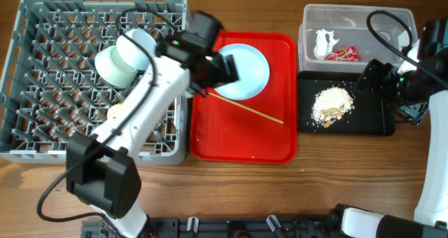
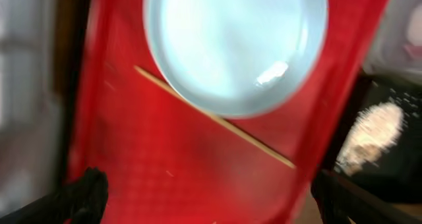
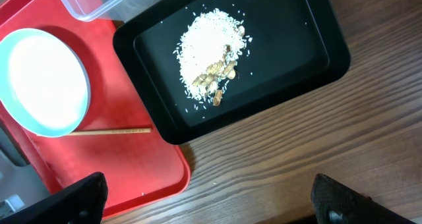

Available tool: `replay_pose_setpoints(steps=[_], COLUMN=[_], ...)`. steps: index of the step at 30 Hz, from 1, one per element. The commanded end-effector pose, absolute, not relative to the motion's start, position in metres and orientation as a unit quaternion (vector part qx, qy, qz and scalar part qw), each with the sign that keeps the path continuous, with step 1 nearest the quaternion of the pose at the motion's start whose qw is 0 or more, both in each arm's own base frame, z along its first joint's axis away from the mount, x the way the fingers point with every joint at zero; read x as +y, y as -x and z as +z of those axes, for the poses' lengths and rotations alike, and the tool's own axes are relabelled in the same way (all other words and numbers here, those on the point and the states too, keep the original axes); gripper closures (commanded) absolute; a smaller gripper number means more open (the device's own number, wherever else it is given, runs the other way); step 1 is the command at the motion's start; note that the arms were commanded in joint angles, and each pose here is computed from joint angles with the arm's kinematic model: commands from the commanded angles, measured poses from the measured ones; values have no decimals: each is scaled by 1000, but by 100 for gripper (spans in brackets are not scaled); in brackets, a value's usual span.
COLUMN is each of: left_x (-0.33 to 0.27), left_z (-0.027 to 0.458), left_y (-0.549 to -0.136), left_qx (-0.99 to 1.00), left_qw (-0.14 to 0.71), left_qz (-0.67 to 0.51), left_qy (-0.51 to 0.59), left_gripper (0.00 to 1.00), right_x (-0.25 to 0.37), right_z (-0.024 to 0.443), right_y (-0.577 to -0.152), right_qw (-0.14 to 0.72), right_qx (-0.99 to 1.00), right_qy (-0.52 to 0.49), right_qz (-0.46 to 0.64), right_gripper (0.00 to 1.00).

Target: Sort waste into correct bins and load items into the dishwasher rack

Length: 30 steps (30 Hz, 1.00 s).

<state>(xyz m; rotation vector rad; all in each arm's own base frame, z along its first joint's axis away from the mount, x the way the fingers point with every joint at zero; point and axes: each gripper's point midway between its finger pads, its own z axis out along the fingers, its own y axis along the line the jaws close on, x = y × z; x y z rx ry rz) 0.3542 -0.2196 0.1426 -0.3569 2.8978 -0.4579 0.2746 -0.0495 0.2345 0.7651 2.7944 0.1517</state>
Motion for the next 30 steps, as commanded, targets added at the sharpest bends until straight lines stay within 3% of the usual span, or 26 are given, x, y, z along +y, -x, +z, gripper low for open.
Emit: replay_pose_setpoints(steps=[1, 7, 14, 17, 23, 30], left_x=[-235, -254, -320, -323, -306, -298], left_z=[184, 159, 115, 94, 59, 26], left_y=[-363, -360, -357, -351, -331, -331], left_qx=[955, 948, 957, 964, 943, 935], left_qw=[120, 105, 107, 108, 65, 62], left_qz=[-194, -169, -182, -147, -79, -40], left_qy=[189, 249, 198, 194, 317, 347], left_gripper=[1, 0, 0, 0, 0, 0], right_x=[-49, -48, -48, -48, -48, -45], right_z=[239, 239, 239, 239, 239, 239], right_y=[-273, -274, -274, -274, -274, -273], right_qw=[128, 128, 128, 128, 128, 127], right_qx=[958, 958, 958, 958, 958, 958], right_qy=[-252, -251, -251, -251, -252, -250], right_qz=[52, 55, 55, 55, 55, 63], right_gripper=[0, 0, 0, 0, 0, 0])
